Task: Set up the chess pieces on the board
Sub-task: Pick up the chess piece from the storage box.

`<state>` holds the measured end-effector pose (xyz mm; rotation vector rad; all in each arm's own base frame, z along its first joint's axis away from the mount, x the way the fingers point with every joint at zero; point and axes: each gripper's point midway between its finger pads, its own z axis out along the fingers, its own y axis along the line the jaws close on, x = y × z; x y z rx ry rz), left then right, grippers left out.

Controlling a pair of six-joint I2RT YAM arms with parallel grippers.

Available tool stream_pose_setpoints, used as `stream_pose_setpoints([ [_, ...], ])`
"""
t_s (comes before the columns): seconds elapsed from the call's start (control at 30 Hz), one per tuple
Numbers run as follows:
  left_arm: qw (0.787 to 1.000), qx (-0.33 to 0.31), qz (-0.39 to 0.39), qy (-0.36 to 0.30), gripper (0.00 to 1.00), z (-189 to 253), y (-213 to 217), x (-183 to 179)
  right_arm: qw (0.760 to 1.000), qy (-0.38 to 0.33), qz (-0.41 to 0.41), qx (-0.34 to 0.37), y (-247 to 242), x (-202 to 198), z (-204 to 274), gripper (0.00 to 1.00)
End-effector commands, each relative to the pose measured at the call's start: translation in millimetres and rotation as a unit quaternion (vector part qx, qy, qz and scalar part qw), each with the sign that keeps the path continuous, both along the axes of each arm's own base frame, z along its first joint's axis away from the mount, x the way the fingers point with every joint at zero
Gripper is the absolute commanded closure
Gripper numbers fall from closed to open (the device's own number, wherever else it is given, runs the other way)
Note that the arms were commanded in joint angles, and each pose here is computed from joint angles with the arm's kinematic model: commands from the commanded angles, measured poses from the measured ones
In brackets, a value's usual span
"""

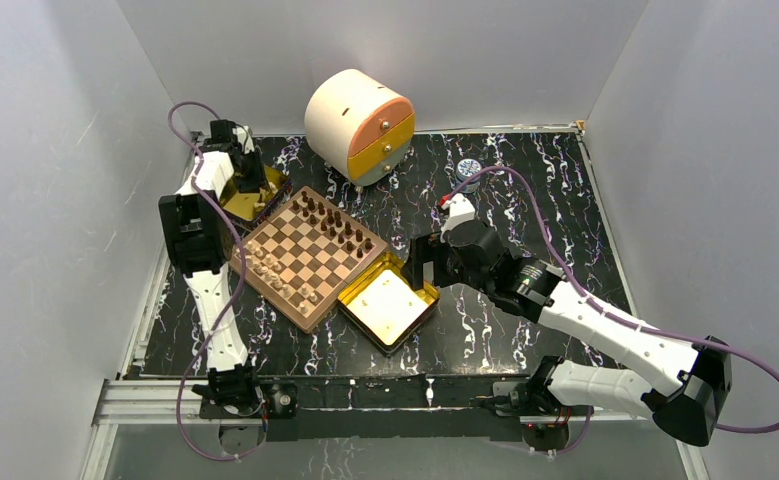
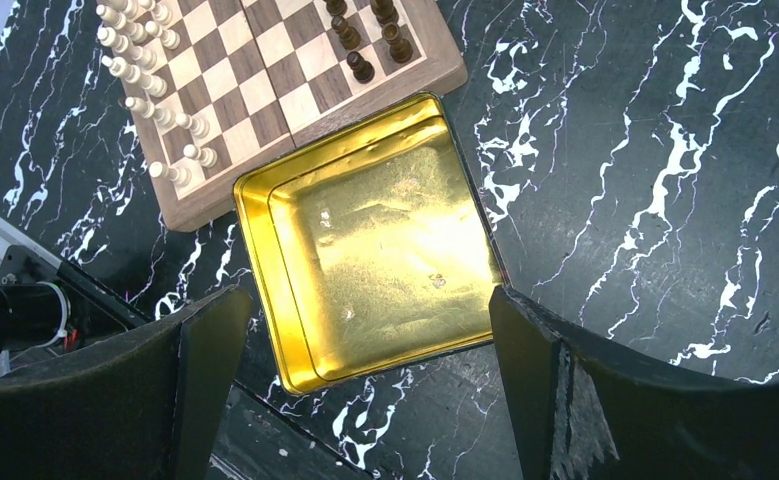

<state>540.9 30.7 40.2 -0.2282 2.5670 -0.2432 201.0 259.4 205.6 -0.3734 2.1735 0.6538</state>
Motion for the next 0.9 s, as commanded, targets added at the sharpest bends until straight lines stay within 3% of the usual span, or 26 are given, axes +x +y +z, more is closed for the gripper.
stream_pose_setpoints([
  [0.0,1.000,0.006,-0.013,-0.028,0.67,18,-3,14,0.998,-0.044,-0.002,0.036,11,12,36,0.01],
  [0.27,1.000,0.015,-0.018,-0.021,0.67,11,-5,12,0.998,-0.044,-0.002,0.034,10,12,34,0.01],
  [0.57,0.999,0.033,-0.021,-0.007,0.74,7,-5,2,0.998,-0.047,-0.001,0.036,8,11,35,0.01],
  [0.7,0.999,0.035,-0.027,0.003,0.84,3,-5,-4,0.998,-0.048,-0.004,0.039,6,10,35,0.01],
  [0.87,0.999,0.033,-0.028,-0.002,0.86,12,-8,-5,0.998,-0.047,-0.002,0.042,7,10,35,0.01],
])
